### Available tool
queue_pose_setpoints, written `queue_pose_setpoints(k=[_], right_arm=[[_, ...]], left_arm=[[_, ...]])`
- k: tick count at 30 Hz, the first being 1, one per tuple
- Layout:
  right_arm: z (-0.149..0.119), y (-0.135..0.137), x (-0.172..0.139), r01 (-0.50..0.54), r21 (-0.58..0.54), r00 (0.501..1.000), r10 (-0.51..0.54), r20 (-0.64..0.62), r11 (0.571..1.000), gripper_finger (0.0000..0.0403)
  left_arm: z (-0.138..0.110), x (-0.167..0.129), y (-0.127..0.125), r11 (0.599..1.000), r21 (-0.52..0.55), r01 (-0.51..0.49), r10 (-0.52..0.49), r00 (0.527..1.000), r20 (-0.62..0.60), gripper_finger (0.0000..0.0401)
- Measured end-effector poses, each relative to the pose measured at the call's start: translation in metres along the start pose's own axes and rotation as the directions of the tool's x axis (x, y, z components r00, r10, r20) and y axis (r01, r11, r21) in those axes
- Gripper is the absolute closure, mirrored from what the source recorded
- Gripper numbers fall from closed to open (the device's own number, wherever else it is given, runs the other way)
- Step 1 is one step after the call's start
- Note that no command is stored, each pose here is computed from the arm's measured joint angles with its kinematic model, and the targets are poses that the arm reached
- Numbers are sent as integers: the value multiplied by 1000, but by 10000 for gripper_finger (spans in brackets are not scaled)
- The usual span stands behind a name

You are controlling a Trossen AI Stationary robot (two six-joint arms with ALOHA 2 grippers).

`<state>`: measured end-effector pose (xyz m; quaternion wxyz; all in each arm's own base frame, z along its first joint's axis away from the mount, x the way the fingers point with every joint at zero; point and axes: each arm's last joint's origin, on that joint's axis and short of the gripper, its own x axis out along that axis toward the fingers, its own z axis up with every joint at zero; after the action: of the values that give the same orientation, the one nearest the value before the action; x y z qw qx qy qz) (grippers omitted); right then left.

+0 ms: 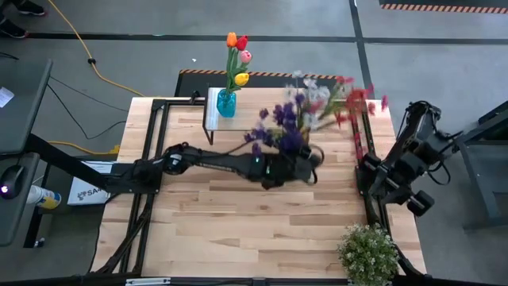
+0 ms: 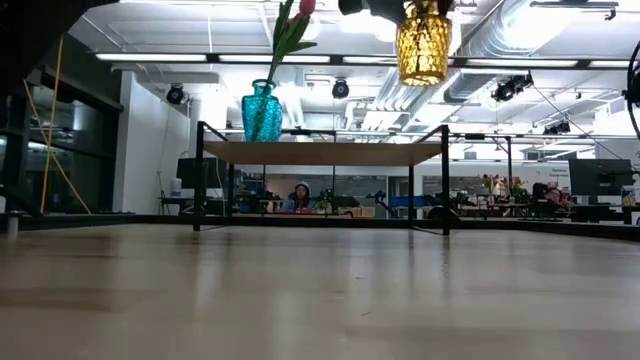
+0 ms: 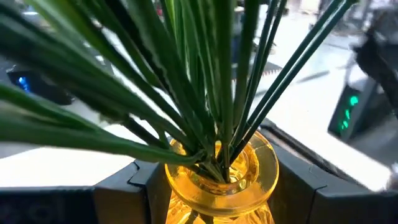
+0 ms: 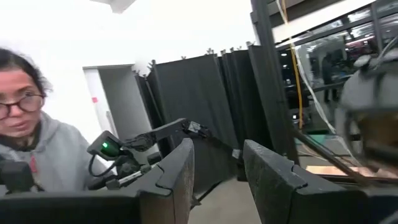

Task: Pick and place flowers into a vace then onto a shelf
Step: Put the yellow flower vase on the shelf

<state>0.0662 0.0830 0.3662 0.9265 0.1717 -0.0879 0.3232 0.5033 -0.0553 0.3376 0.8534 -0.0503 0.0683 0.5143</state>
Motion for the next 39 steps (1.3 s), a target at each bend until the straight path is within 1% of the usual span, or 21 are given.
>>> queue_pose_setpoints(k=[3, 8, 15, 18, 22, 25, 27, 29, 31, 33, 39], right_arm=[[1, -2, -5, 23, -23, 1000, -23, -2, 999, 272], [5, -5, -12, 59, -54, 998, -58, 15, 997, 272], [7, -8, -17, 110, -102, 994, -108, 25, 989, 272], [6, -9, -17, 125, -122, 992, -123, 22, 985, 272], [5, -9, -17, 143, -135, 990, -142, 17, 980, 272], [5, -10, -17, 158, -136, 987, -157, 16, 978, 272], [5, -10, -17, 160, -138, 987, -160, 13, 977, 272], [5, -10, -17, 160, -138, 987, -159, 13, 977, 272], [5, -10, -17, 161, -138, 987, -161, 11, 977, 272], [4, -10, -17, 160, -139, 987, -161, 8, 977, 272], [4, -10, -17, 160, -142, 987, -162, 2, 977, 272]], left_arm=[[9, 20, 9, 999, -41, -34, 34, 999, 12, 165], [14, 50, 23, 996, -52, -79, 79, 997, 2, 165], [20, 78, 39, 989, -70, -127, 127, 992, -2, 165], [21, 87, 45, 987, -76, -143, 143, 990, -3, 165], [24, 97, 50, 986, -98, -135, 135, 991, -8, 164], [21, 105, 48, 983, -125, -134, 135, 991, 1, 164], [17, 109, 48, 985, -113, -132, 132, 991, -7, 164], [11, 113, 44, 984, -123, -133, 133, 991, -2, 164], [8, 116, 45, 985, -105, -139, 139, 990, -10, 164], [5, 120, 45, 987, -103, -127, 126, 992, -16, 164], [1, 127, 47, 984, -92, -153, 153, 988, -17, 164]])
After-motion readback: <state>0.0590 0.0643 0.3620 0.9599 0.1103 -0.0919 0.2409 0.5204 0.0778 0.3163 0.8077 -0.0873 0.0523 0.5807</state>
